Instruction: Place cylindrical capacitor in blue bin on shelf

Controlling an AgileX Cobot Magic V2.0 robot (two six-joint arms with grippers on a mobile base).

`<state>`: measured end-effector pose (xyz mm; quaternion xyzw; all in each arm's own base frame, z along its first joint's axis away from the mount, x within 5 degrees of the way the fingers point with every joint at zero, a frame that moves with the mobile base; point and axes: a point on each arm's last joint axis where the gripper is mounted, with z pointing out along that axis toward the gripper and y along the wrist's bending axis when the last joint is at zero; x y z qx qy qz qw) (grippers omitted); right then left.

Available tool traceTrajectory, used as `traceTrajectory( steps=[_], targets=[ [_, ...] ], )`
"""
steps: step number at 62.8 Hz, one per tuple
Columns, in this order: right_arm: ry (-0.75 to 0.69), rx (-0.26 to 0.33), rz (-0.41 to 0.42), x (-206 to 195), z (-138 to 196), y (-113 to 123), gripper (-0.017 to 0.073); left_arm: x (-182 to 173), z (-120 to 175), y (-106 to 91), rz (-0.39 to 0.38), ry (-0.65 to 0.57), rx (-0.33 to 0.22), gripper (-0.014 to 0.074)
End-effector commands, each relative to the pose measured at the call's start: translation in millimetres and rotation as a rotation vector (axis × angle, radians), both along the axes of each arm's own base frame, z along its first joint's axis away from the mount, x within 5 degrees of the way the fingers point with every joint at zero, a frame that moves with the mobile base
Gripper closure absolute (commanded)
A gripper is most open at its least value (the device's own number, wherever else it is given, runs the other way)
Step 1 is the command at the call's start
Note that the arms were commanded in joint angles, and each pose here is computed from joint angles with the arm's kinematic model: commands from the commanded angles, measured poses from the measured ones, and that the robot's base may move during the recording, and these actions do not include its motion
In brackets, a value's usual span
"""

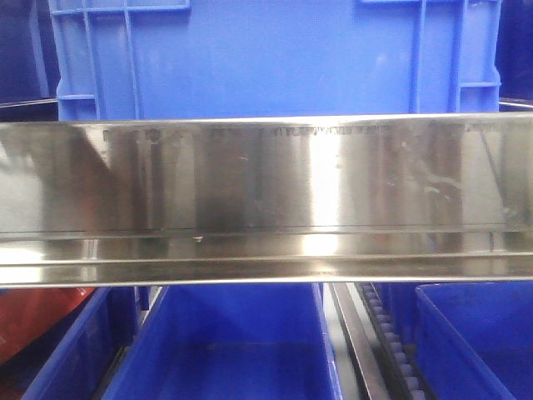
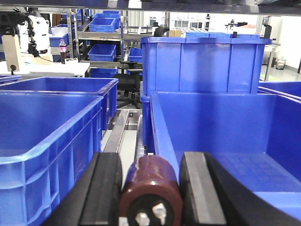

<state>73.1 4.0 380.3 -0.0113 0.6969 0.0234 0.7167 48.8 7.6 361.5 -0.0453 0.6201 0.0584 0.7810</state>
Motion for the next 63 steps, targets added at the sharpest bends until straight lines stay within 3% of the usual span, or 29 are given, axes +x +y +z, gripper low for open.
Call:
traceTrajectory(
  steps=[1, 13, 22, 31, 39, 49, 63],
  targets=[
    [-0.03, 0.005, -0.005, -1.3, 2.6, -0.4, 0.0721, -0.4, 2.0, -0.4, -0.007, -0.021, -0.004, 0.0705],
    [-0.172, 0.024, -0.011, 4.6, 21.7, -1.0, 0.0721, 3.6, 20.9, 0.6, -0.002, 0.059, -0.014, 0.0705],
    [-0.138, 0.024, 0.001, 30.8, 42.7, 0.9, 0.0721, 26.9, 44.0, 3.6, 0.002, 0.157, 0.006, 0.0705],
    [-0.102, 0.027, 0.074, 65.5, 62.6, 12.4, 0.0721, 65.0, 62.4, 1.7, -0.066, 0.22, -0.016, 0.0705],
    [-0.066, 0.018, 0.188, 97.7, 76.2, 36.2, 0.0721, 103.6, 70.7, -7.0, -0.146, 0.283, -0.014, 0.0705],
    [-0.014, -0.01, 0.311, 144.3, 81.4, 76.9, 0.0721, 154.4, 81.3, -38.3, -0.299, 0.341, 0.01, 0.0705],
    [0.064, -0.028, 0.373, 195.9, 65.6, 115.5, 0.0721, 209.7, 86.5, -95.4, -0.474, 0.323, 0.038, 0.0705]
  ],
)
